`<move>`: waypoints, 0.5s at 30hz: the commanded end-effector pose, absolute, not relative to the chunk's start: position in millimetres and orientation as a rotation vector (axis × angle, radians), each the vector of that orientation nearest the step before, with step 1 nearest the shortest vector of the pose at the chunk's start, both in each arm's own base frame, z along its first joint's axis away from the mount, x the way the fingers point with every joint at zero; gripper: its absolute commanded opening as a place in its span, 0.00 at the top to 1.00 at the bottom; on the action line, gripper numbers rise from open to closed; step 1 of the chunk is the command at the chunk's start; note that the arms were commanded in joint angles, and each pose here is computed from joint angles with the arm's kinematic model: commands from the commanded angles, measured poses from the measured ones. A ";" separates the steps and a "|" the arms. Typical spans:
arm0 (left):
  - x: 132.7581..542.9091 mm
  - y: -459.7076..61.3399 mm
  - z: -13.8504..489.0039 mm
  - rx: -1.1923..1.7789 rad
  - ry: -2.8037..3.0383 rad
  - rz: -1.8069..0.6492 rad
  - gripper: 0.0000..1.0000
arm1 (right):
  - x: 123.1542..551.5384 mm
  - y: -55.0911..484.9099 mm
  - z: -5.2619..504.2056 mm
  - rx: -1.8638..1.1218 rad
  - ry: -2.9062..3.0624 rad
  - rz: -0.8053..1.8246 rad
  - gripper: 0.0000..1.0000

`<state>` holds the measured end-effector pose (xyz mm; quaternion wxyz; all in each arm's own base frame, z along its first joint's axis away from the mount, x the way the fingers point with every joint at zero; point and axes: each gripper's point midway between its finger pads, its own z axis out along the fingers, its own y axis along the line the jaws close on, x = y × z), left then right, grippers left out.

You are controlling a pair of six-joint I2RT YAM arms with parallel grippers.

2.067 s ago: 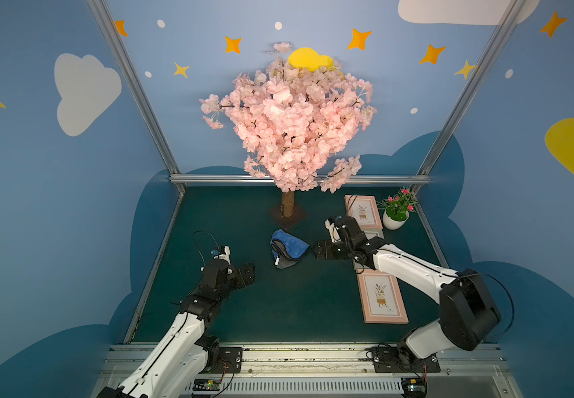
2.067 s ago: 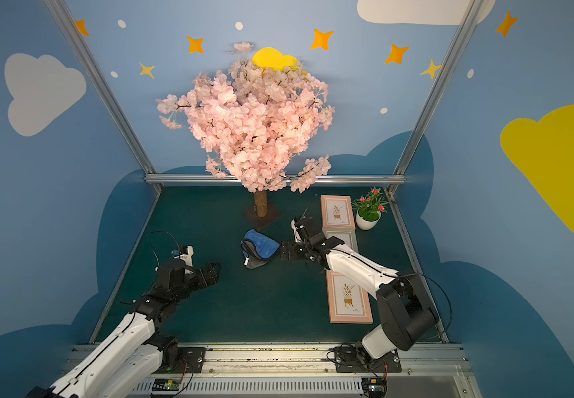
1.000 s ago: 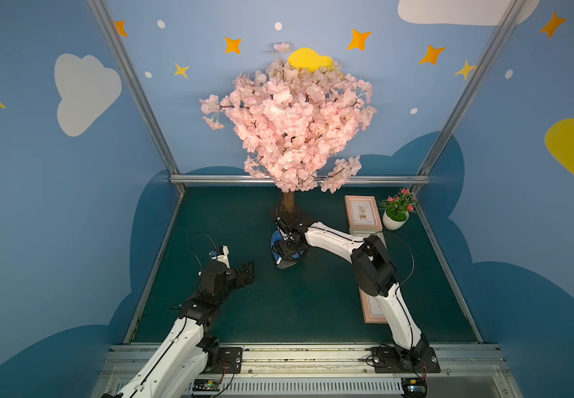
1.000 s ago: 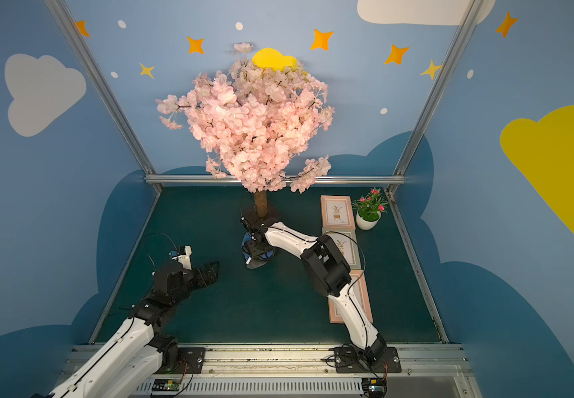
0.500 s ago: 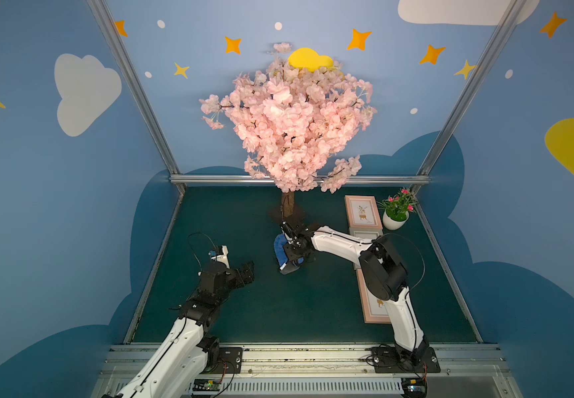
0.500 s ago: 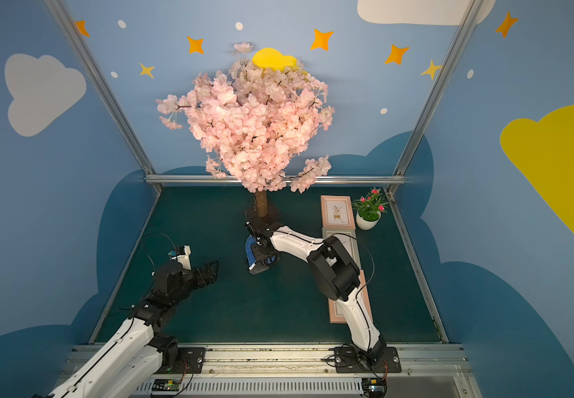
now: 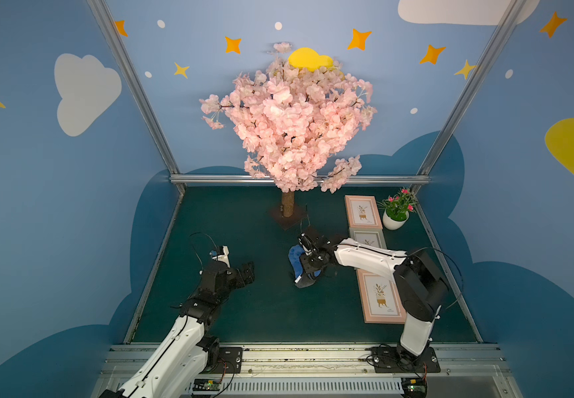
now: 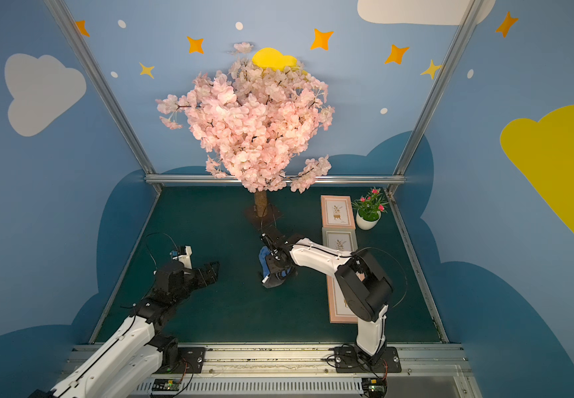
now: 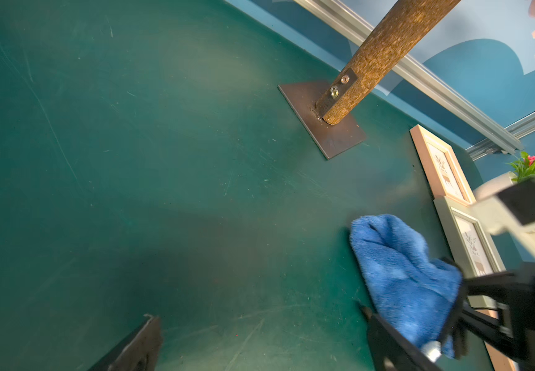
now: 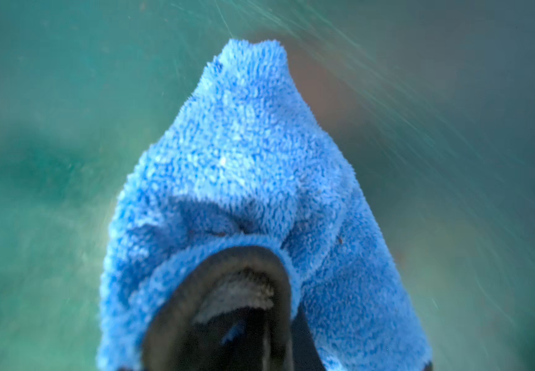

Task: Wipe the picture frame with a cloth
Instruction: Pick up the cleaning item at the center of the board.

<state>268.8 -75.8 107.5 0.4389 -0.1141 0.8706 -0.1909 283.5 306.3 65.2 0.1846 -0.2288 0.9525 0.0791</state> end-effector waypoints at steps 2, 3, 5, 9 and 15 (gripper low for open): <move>270.8 -79.1 107.8 -0.264 2.157 -0.489 0.00 | 284.6 295.1 102.8 -0.544 2.586 0.252 1.00; 270.9 -79.5 107.6 -0.262 2.158 -0.491 0.00 | 282.9 289.9 107.7 -0.530 2.574 0.247 1.00; 271.0 -79.6 107.0 -0.260 2.160 -0.489 0.00 | 282.4 276.4 114.9 -0.484 2.560 0.204 1.00; 271.8 -80.6 106.6 -0.257 2.161 -0.493 0.00 | 284.2 256.7 129.0 -0.428 2.528 0.133 1.00; 272.1 -83.2 104.7 -0.247 2.174 -0.502 0.00 | 284.3 232.0 146.6 -0.345 2.487 0.078 1.00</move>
